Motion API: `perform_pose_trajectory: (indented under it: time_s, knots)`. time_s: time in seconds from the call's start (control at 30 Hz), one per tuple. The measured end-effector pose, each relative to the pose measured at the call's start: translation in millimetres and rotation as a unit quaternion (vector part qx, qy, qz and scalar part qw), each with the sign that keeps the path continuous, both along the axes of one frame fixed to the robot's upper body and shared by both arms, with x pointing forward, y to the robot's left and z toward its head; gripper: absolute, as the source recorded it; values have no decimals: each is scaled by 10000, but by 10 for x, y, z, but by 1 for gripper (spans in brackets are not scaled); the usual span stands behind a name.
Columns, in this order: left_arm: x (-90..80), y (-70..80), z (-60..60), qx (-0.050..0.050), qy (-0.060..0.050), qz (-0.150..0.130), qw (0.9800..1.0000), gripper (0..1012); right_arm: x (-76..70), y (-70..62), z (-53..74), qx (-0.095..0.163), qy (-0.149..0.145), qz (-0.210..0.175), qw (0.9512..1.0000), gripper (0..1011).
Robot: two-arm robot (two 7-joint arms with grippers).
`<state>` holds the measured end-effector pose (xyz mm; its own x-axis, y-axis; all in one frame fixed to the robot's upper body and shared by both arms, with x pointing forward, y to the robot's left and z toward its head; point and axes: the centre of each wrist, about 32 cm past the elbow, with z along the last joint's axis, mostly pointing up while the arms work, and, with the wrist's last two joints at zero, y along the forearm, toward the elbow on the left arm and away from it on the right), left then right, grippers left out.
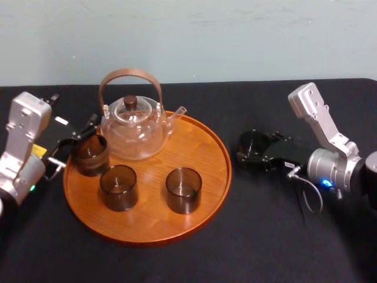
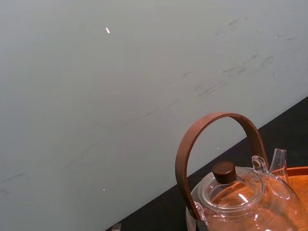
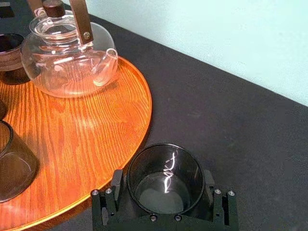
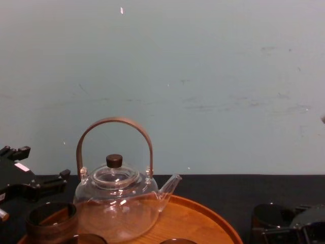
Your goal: Pick up the glass from the table and place it on the tray.
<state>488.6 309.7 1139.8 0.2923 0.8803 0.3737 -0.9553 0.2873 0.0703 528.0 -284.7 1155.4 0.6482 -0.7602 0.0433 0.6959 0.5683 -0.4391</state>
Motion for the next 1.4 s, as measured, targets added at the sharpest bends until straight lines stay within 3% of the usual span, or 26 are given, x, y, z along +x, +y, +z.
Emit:
perform_pose_trajectory:
  time_s: [0.43, 0.67, 1.23, 1.4]
  knots:
    - [0, 0, 0, 0, 0, 0, 10000, 1001, 8, 18, 2, -47, -3, 16, 10000, 1002]
    - [0, 0, 0, 0, 0, 0, 10000, 1001, 6, 15, 2, -35, -4, 12, 10000, 903]
    - [0, 0, 0, 0, 0, 0, 10000, 1001, 4, 10, 4, -25, -8, 9, 10000, 904]
    - [0, 0, 0, 0, 0, 0, 10000, 1001, -37, -51, 32, 53, -26, 40, 10000, 903]
